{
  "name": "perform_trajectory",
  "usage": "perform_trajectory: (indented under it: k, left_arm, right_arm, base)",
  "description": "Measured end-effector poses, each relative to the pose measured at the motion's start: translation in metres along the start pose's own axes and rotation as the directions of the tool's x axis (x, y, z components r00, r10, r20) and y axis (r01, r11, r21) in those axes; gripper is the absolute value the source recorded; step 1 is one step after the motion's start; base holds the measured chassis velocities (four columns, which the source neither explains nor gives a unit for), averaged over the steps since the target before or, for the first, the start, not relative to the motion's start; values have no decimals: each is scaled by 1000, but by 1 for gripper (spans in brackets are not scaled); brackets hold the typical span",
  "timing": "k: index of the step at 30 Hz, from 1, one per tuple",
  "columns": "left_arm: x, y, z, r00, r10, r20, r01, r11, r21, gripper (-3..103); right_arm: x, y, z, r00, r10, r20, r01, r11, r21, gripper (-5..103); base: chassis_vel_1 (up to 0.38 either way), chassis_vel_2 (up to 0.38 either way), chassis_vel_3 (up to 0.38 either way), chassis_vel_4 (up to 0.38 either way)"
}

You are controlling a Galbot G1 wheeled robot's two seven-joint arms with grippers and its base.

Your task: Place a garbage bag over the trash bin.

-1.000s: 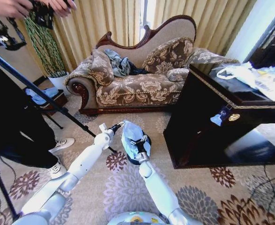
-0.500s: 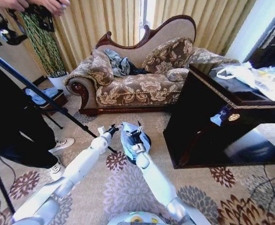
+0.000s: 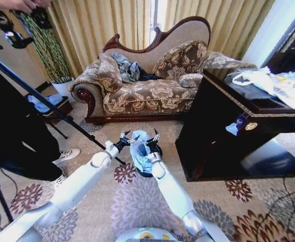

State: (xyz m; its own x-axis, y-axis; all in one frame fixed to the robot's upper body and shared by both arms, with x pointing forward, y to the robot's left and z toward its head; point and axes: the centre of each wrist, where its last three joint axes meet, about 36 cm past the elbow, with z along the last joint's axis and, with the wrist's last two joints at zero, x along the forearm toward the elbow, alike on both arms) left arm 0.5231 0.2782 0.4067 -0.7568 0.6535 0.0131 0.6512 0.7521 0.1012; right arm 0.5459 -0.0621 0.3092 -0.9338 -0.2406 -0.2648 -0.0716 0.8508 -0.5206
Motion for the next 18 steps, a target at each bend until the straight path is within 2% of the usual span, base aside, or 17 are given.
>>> perform_trajectory:
  k: [1,3,5,6,9,10,12,13,16,18]
  left_arm:
    - [2,0,-2,1000,17,-6,-17,1000,-20,66]
    - [5,1,-3,999,35,-11,-35,999,-37,66]
    - [11,1,-8,997,73,-19,-74,995,-62,55]
    - [11,1,-8,997,73,-19,-74,995,-62,55]
    - [29,5,-16,986,158,-49,-163,981,-102,39]
    - [29,5,-16,986,158,-49,-163,981,-102,39]
    - [39,10,-16,976,200,-81,-209,969,-129,28]
    - [39,10,-16,976,200,-81,-209,969,-129,28]
    - [48,19,-12,966,223,-127,-242,957,-158,11]
    - [49,27,-6,963,220,-153,-247,951,-186,8]
  right_arm:
    - [-1,0,0,1000,0,-1,0,1000,0,100]
    - [-1,0,0,1000,0,-2,0,1000,0,100]
    - [-2,1,0,1000,-1,-1,1,1000,0,100]
    - [-2,1,0,1000,-1,-1,1,1000,0,100]
    - [-5,0,-1,1000,-1,3,1,1000,-1,100]
    - [-5,0,-1,1000,-1,3,1,1000,-1,100]
    - [-8,0,-1,1000,3,6,-3,1000,-1,100]
    - [-8,0,-1,1000,3,6,-3,1000,-1,100]
    - [-10,0,-3,1000,3,11,-3,1000,-3,100]
    - [-10,1,-3,1000,2,13,-2,1000,-4,100]
  base:
    - [0,0,0,0]
    - [0,0,0,0]
    - [0,0,0,0]
    - [0,0,0,0]
    - [0,0,0,0]
    - [0,0,0,0]
    - [0,0,0,0]
    - [0,0,0,0]
    - [0,0,0,0]
    - [0,0,0,0]
